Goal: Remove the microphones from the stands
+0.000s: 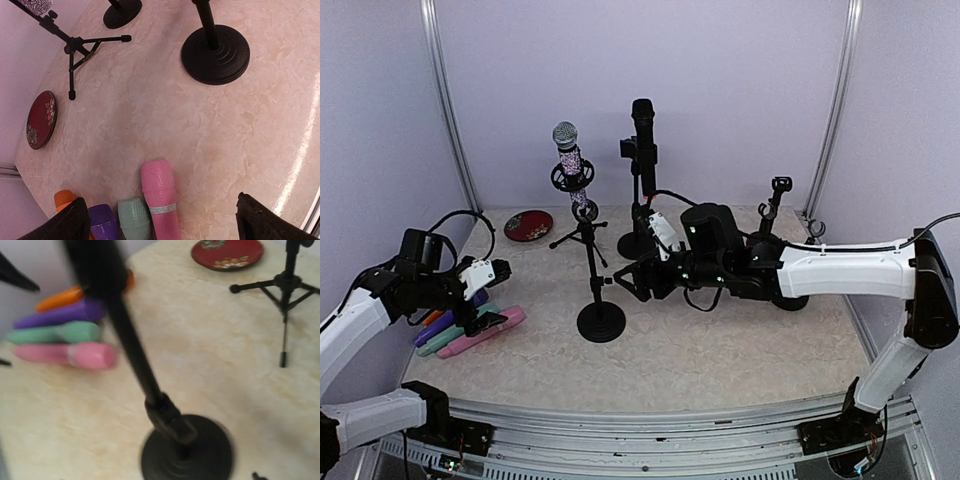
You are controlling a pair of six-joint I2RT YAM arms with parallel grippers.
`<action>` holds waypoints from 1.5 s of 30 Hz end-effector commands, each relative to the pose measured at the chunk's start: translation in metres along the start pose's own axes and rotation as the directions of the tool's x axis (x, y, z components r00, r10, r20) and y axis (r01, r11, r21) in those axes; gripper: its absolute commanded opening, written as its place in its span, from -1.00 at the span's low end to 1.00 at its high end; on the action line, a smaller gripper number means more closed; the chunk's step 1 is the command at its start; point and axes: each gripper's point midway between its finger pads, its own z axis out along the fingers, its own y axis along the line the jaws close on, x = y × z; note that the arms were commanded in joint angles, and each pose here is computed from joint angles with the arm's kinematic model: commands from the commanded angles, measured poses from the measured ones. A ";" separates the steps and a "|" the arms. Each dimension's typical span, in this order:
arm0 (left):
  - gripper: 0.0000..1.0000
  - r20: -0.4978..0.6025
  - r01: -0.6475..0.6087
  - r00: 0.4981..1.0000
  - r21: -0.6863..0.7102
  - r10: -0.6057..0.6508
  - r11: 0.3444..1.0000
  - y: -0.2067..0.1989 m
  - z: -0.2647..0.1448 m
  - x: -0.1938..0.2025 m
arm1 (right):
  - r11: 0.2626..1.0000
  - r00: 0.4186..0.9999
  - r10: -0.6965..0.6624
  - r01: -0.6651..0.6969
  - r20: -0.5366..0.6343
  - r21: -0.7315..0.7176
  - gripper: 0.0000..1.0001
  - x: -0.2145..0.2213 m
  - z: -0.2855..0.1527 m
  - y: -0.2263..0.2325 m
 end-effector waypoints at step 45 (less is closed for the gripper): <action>0.97 -0.012 0.053 0.999 0.106 -0.052 0.993 -0.011 -0.034 -0.012 | 0.841 0.926 0.295 -0.368 -0.234 -0.396 -1.00 0.046 0.084 -0.026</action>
